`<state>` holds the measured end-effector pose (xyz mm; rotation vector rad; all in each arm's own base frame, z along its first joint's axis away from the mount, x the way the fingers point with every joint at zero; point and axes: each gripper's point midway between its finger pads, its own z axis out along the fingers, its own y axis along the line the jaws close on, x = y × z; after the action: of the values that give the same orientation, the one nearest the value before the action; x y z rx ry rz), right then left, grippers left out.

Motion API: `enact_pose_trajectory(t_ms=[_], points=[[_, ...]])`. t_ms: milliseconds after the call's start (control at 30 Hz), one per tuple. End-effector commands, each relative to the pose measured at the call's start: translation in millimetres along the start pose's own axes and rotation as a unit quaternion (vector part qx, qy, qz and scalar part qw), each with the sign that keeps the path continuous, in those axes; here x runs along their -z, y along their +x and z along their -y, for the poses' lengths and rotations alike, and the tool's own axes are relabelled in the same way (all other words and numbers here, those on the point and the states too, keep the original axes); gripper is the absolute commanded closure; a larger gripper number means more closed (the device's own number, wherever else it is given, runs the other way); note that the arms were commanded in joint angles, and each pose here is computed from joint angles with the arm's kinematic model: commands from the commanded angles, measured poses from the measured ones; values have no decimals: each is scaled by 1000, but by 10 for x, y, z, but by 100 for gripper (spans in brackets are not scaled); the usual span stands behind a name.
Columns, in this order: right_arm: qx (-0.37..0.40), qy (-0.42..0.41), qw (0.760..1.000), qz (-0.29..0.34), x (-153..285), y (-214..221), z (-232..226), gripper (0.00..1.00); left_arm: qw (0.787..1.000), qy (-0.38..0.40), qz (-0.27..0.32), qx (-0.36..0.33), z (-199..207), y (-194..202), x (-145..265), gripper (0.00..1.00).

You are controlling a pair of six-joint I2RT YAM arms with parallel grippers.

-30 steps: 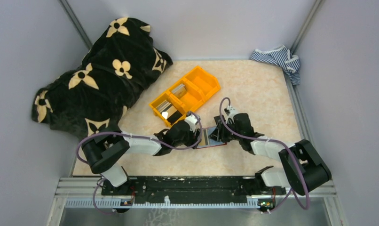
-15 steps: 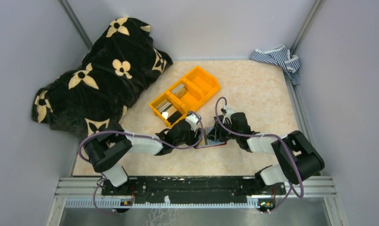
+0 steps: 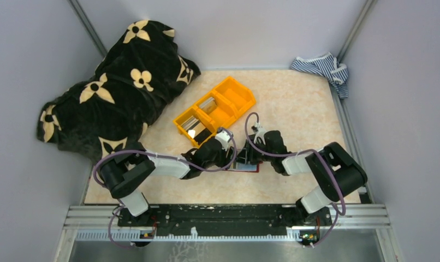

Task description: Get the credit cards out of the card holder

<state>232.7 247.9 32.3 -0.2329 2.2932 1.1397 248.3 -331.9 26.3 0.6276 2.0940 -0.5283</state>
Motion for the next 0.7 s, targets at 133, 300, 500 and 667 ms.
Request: enact_pose_trajectory(t_ms=[133,300,500,667], points=[[-18,-85,996,12,-30,-17,-311,79,996,-8,-85,-10,-99,527,50,30],[-12,-71,997,18,-15,-57,-288,91,997,-9,-73,-9,-94,430,103,30],[14,-30,999,28,74,-154,-243,91,998,42,-40,15,53,90,234,22],[35,21,998,37,203,-217,-154,84,991,120,-24,51,189,-191,292,17]])
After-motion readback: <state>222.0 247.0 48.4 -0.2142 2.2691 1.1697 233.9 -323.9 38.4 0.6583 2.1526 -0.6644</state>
